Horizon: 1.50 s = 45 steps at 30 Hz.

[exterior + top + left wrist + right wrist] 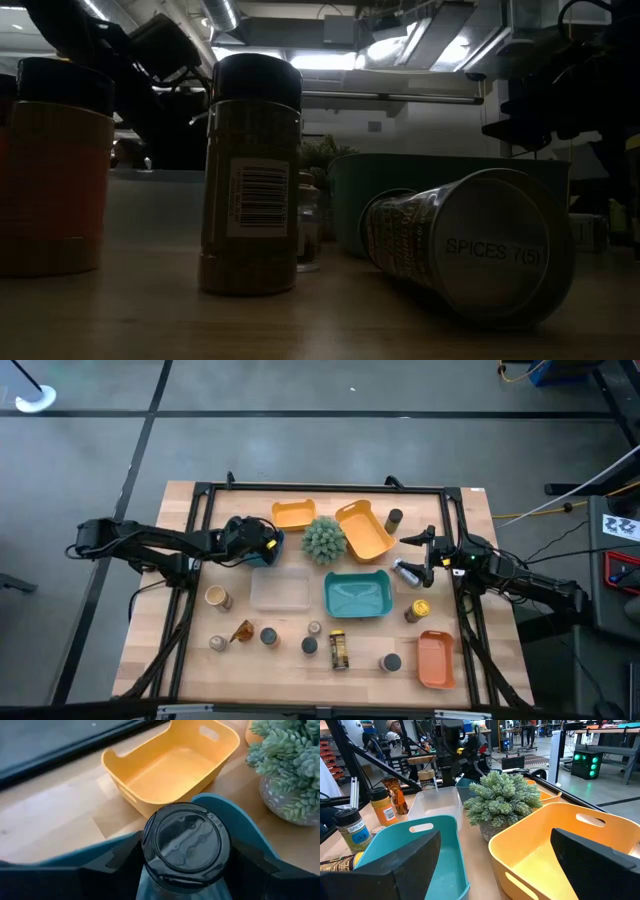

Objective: Sort spices by type

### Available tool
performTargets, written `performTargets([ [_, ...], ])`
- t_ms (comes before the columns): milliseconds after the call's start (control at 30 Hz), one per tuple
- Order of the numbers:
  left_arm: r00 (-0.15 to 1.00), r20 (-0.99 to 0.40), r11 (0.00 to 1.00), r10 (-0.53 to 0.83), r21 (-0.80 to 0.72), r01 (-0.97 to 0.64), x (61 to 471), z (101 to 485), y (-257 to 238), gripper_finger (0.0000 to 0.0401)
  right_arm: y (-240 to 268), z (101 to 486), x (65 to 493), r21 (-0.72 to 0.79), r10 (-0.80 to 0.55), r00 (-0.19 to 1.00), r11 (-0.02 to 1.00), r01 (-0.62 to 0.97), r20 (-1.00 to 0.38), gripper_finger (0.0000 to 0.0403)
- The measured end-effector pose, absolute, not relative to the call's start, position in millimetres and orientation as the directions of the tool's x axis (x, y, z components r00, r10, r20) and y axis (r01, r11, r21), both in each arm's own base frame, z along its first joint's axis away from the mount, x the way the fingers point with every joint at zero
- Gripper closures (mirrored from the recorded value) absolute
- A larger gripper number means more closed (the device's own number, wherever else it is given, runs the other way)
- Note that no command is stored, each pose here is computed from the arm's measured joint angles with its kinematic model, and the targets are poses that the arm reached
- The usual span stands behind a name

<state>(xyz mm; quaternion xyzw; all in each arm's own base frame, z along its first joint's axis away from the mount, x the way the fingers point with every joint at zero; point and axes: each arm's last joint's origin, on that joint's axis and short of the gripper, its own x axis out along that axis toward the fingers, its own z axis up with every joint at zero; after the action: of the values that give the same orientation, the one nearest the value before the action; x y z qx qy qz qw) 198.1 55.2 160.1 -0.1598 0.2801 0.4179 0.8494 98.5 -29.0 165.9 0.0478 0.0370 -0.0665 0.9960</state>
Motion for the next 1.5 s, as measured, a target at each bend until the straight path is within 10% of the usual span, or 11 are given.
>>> performTargets([
  [867, 0.597, -0.504, 0.659, 0.624, -0.07, -0.749, 185, 190, 52, 0.0127, -30, 166, 98, 0.089, -0.146, 0.986, 0.984, 0.153, -0.079, 0.0027],
  [1500, 0.66, -0.395, 0.675, 0.639, -0.125, -0.728, 177, 212, 50, 0.0127, -44, 174, 93, 0.115, -0.625, 0.78, 0.776, 0.62, 0.012, 0.0027],
])
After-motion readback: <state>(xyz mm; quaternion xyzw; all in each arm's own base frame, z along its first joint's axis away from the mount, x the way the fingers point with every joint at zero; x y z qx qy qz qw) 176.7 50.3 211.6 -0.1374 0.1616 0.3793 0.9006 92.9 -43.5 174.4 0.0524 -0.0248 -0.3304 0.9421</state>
